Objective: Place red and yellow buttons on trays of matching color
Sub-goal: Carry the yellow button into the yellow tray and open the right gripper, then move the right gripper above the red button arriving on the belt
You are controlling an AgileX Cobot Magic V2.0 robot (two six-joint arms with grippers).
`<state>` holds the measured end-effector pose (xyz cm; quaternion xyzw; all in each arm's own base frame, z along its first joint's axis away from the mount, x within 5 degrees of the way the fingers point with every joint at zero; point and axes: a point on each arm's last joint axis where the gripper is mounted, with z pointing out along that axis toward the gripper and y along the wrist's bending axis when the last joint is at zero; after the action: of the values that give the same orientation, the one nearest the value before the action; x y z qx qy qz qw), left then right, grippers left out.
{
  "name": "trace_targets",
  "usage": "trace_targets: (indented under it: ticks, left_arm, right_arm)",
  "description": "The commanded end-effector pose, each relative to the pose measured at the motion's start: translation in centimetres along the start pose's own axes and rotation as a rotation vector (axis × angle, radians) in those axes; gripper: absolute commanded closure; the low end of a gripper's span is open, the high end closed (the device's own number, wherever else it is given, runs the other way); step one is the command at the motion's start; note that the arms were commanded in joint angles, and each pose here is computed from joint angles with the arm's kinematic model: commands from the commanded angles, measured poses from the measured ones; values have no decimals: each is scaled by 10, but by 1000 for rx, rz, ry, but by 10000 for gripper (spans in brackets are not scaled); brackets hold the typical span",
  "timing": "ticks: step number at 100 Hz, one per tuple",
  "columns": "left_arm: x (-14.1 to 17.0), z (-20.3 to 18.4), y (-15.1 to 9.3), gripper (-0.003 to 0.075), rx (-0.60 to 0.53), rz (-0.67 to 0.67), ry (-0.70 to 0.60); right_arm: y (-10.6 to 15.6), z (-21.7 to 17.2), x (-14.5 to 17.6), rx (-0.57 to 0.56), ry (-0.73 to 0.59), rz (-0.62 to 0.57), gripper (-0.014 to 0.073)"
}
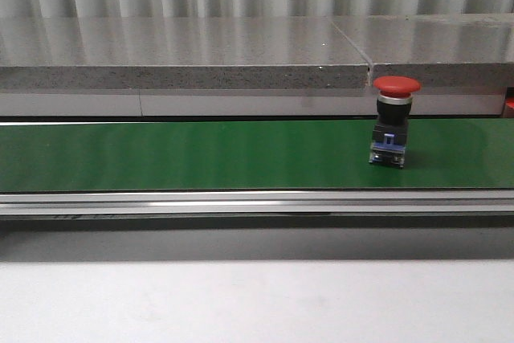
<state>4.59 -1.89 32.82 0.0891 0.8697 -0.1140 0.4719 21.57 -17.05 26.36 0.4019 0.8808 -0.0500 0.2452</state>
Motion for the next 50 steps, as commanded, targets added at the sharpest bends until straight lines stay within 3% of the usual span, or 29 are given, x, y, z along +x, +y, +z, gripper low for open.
trace_targets:
  ticks: [1,29,50]
  left_arm:
    - [-11,-4,-2,741,23,-3,-79]
    - [-11,-4,-2,741,23,-3,-79]
    - [-11,-4,-2,741,23,-3,-79]
  right_arm:
    - [2,-32,-5,-18,-111,16,75]
    - [33,-69,4,-81,-76,-91,75]
    - [65,-87,18,-99,26,-302,75]
